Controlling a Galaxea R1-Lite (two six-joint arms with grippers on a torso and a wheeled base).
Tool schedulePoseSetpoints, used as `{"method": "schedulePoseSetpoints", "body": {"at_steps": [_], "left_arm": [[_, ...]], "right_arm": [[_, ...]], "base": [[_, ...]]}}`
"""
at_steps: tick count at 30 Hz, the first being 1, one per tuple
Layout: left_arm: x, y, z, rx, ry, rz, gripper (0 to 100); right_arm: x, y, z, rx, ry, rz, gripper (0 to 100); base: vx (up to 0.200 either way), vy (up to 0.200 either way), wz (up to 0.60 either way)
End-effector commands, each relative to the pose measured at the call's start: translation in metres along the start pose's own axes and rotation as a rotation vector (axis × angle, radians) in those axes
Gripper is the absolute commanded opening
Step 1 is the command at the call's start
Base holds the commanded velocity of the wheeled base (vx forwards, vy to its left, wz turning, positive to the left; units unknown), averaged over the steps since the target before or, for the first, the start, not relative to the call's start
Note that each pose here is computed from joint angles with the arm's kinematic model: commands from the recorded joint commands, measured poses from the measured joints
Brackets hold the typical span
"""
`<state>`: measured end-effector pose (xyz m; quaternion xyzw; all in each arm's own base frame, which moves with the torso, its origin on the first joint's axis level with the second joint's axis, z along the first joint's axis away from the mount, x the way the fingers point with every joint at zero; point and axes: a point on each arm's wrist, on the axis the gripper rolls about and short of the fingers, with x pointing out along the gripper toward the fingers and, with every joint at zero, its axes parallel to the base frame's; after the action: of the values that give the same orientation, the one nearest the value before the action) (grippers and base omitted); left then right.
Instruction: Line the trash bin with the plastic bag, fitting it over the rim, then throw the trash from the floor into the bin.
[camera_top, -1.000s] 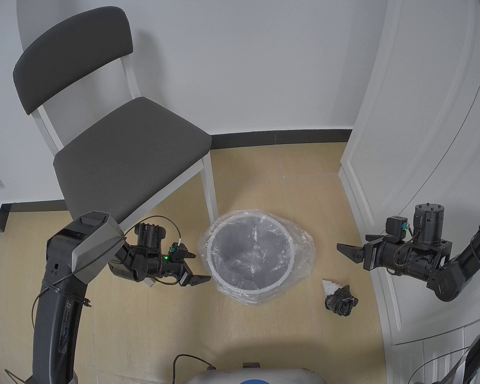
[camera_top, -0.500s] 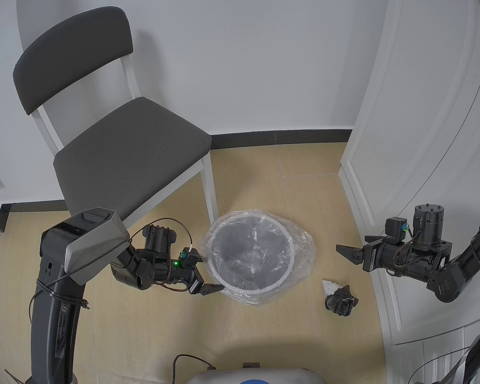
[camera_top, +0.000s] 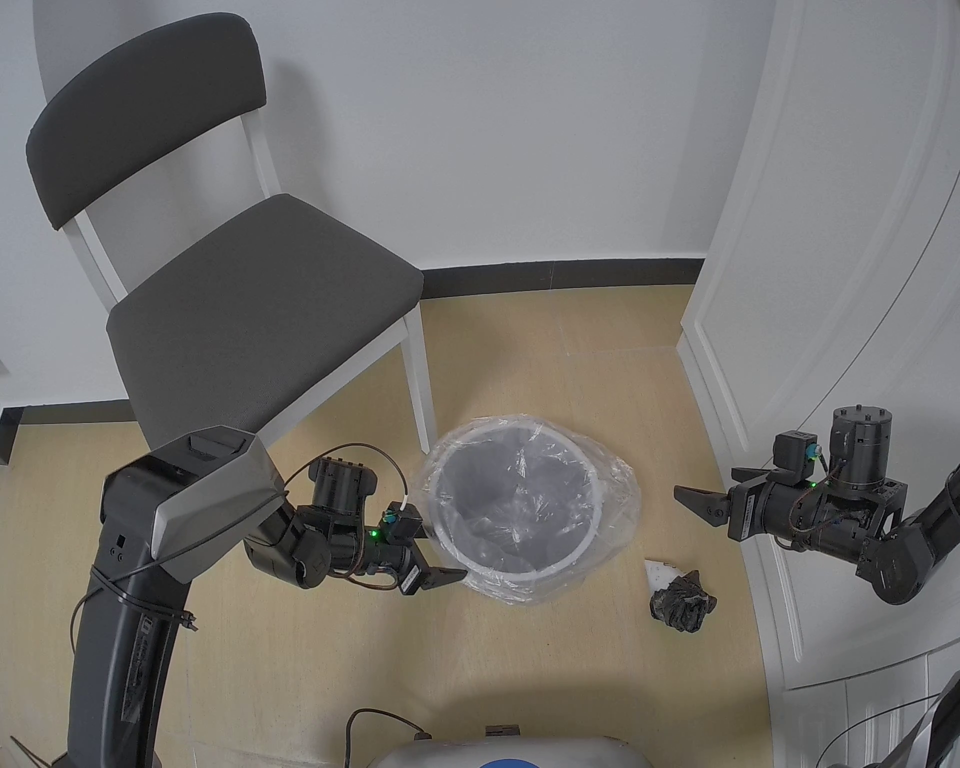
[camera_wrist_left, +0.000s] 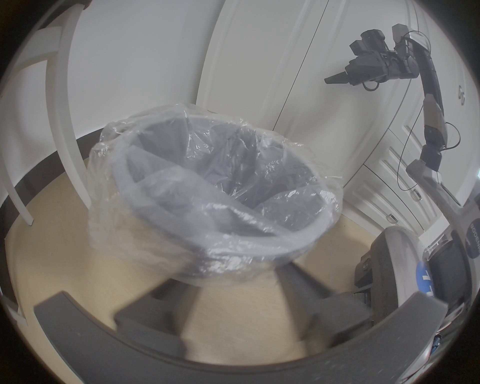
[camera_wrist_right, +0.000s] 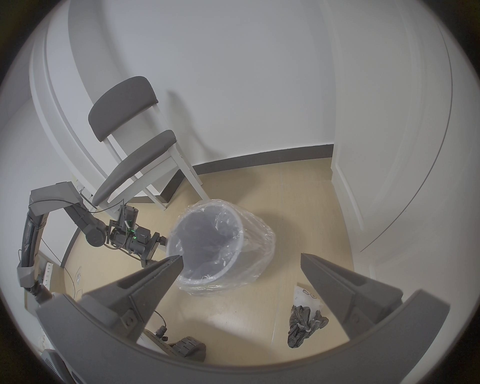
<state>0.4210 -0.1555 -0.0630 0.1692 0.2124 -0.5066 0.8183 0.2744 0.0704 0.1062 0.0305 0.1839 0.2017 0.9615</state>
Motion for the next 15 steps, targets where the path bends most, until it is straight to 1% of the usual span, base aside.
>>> {"method": "schedulePoseSetpoints", "body": {"at_steps": [1, 9, 15], "left_arm": [[0.006, 0.003, -0.002, 0.004, -0.006, 0.004, 0], [0.003, 0.009, -0.003, -0.01, -0.001, 0.013, 0], [0.003, 0.021, -0.001, -0.068, 0.011, 0.02, 0]], "right_arm": [[-0.001, 0.0, 0.0, 0.0, -0.002, -0.001, 100], [0.0, 0.0, -0.001, 0.001, 0.004, -0.001, 100], [0.003, 0.0, -0.004, 0.003, 0.018, 0.0, 100]], "base": [[0.0, 0.0, 0.0], [0.0, 0.0, 0.0], [0.0, 0.0, 0.0]]}}
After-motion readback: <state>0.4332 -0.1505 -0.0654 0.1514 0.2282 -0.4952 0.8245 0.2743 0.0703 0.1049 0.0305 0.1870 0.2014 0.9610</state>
